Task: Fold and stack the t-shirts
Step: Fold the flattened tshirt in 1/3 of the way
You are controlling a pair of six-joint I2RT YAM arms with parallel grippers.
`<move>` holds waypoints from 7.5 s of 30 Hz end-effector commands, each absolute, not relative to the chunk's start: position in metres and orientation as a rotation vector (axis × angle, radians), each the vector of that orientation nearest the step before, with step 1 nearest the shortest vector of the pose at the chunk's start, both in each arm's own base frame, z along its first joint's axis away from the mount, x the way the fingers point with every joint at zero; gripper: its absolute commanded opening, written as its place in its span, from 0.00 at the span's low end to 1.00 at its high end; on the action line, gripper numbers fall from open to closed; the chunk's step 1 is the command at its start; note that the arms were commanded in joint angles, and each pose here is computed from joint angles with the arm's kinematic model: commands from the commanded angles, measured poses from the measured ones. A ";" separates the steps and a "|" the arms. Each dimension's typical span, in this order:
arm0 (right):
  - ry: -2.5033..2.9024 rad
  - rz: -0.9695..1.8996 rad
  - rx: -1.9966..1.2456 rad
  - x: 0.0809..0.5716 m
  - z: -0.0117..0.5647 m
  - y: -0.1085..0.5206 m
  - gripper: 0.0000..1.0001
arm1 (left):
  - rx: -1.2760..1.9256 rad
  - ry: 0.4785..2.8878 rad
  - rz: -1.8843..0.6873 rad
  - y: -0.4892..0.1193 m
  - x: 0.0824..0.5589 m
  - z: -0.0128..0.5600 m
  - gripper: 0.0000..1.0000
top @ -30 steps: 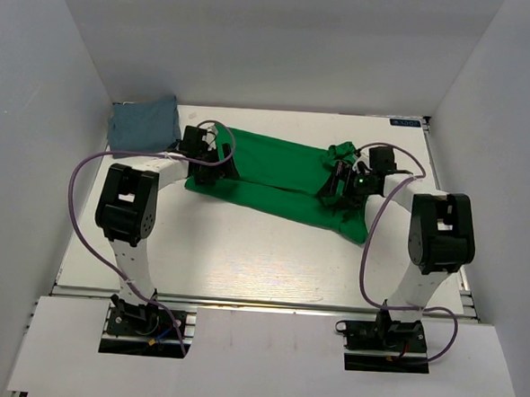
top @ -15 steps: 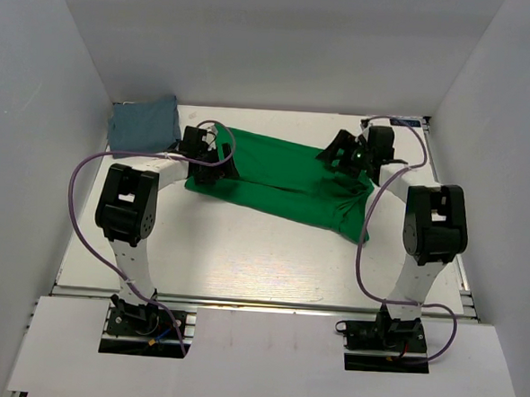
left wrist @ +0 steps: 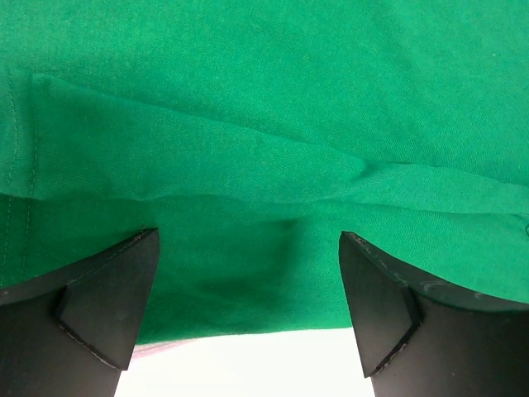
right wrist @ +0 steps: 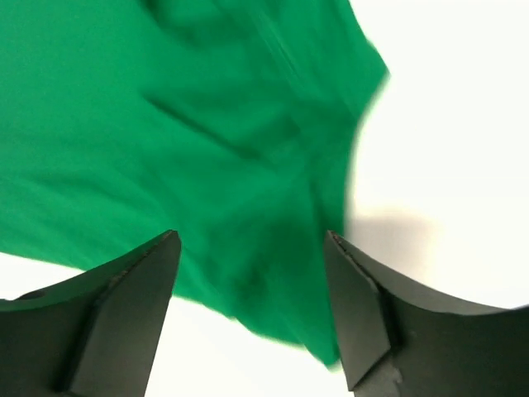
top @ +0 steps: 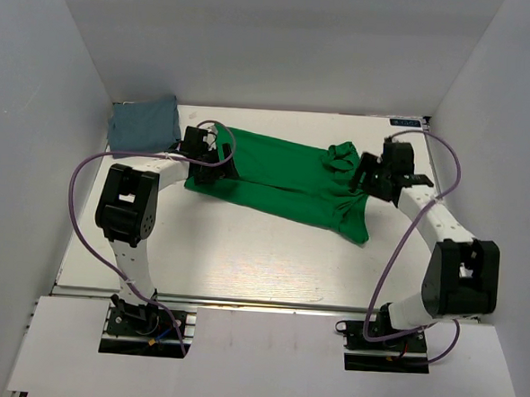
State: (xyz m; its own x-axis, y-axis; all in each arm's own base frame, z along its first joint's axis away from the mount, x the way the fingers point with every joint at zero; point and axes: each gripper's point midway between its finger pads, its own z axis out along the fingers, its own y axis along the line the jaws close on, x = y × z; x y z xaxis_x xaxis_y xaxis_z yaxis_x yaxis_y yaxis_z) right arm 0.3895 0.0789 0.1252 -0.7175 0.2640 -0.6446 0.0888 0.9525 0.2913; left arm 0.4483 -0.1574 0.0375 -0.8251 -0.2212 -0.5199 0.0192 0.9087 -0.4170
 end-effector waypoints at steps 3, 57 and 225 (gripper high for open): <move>2.579 0.127 0.325 0.322 0.081 0.049 0.72 | -0.174 2.501 -0.456 -0.139 0.444 0.045 1.00; 2.552 0.053 0.300 0.329 0.104 0.025 0.90 | -0.222 2.554 -0.359 -0.121 0.427 0.042 1.00; 2.646 0.619 0.031 0.295 0.035 0.126 0.90 | -0.309 2.597 -0.392 -0.114 0.382 0.000 1.00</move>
State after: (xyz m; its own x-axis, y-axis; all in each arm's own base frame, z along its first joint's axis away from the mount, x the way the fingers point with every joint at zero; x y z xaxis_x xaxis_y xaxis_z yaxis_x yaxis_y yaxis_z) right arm 0.3099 0.1274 0.0353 -0.9055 0.1064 -0.4107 -0.0863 0.9016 0.4238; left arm 0.4417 -0.1205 0.0325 -0.7537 -0.2868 -0.5913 -0.0700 0.9297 -0.3616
